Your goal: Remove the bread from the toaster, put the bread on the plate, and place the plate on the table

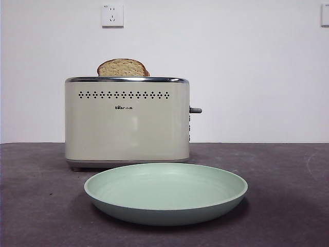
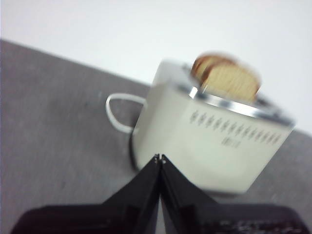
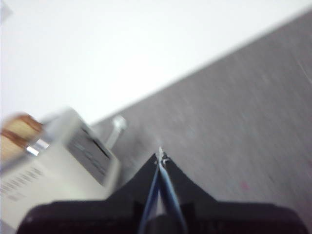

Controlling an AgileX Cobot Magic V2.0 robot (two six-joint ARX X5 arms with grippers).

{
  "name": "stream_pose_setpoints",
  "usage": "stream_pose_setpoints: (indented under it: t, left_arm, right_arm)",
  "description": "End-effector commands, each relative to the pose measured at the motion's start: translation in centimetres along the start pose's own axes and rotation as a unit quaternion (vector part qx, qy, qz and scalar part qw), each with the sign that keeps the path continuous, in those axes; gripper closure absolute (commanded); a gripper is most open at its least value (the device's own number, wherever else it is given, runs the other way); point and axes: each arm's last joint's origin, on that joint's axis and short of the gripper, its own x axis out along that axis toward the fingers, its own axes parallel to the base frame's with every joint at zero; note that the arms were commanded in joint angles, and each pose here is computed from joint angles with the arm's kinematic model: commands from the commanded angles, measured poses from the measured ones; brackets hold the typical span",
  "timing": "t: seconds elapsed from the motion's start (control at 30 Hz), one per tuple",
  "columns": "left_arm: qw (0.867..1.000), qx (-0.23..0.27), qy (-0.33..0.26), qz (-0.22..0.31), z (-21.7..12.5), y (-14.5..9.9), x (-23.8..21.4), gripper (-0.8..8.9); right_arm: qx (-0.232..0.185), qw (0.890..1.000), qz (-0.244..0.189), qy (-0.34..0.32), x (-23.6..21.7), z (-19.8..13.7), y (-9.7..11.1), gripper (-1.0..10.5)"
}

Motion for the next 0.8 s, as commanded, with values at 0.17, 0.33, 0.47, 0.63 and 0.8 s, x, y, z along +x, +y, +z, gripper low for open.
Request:
stream_pose_setpoints:
  t: [0.17,0.33,0.47,0.63,0.8]
  left_arm:
    - [0.999,0.04,-0.021,-0.025,7.3,-3.1,-1.3,8.19]
    - [0.997,0.071,-0.006,-0.024,12.8,-5.3,-0.6,8.2]
    - [0.993,0.098,0.029,-0.051,16.8,-7.0,0.6,8.2]
    - [0.981,0.125,0.09,-0.114,20.4,-8.6,3.1,8.04]
    - [0.973,0.115,0.13,-0.149,22.1,-9.2,5.7,4.5]
  right_arm:
    - [-0.081,0.995,0.061,0.001,0.5,7.8,4.3,9.6]
    - [-0.111,0.986,0.119,0.026,1.6,13.1,7.3,9.6]
    - [-0.116,0.978,0.169,0.042,2.8,16.5,9.2,9.5]
    - [-0.115,0.964,0.229,0.068,4.8,19.2,10.8,8.9]
    - [-0.095,0.963,0.235,0.09,6.4,20.0,11.1,5.9]
